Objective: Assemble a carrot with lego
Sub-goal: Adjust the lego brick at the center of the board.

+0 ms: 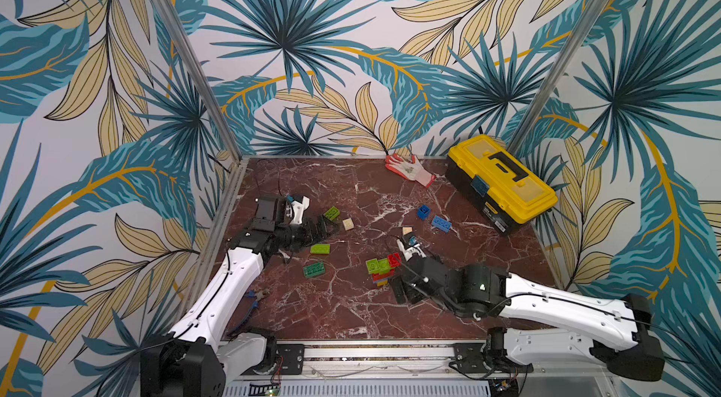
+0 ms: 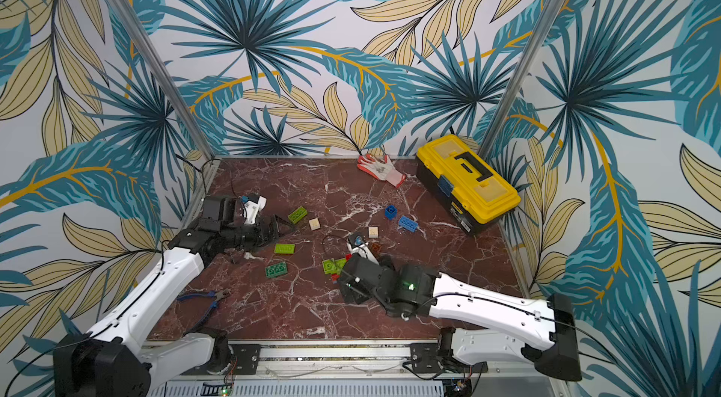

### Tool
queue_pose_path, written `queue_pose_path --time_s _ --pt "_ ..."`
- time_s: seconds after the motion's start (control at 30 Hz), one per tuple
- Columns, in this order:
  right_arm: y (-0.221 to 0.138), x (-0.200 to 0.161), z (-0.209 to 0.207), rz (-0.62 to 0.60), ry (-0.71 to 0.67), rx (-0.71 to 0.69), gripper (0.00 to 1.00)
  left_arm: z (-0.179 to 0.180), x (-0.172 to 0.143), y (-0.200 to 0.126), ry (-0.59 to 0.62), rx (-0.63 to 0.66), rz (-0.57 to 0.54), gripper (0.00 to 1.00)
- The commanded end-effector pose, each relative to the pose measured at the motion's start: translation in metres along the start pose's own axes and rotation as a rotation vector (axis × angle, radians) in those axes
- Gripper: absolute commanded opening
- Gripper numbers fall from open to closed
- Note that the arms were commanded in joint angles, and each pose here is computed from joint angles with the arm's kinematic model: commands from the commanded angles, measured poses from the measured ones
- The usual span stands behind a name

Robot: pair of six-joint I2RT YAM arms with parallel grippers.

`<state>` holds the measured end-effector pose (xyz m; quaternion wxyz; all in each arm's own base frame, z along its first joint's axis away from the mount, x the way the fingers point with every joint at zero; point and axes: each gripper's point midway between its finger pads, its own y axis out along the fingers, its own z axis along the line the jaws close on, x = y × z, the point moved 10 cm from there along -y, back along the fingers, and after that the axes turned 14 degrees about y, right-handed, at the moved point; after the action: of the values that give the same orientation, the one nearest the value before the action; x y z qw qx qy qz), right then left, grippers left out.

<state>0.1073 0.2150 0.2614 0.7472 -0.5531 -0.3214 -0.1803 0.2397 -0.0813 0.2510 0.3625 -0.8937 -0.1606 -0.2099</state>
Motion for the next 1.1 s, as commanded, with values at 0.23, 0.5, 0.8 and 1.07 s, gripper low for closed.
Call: queue_pose_path --time_s 0.23,0.5,0.8,1.07 --pt "0.034 -0.074 0.031 -0.492 0.070 -0.028 0.99 0.009 0.014 0.009 -0.025 0.007 0.030 0.99" --pt "0.064 -0.096 0.007 -0.551 0.109 -0.041 0.99 0.023 0.021 0.007 -0.042 0.039 0.014 0.99" --pt "0.079 -0.100 0.004 -0.516 0.077 0.050 0.96 0.036 0.026 0.006 -0.078 0.051 0.011 0.99" --pt "0.094 -0.102 0.011 -0.492 0.047 0.068 0.95 0.039 0.024 0.005 -0.085 0.051 0.008 0.99"
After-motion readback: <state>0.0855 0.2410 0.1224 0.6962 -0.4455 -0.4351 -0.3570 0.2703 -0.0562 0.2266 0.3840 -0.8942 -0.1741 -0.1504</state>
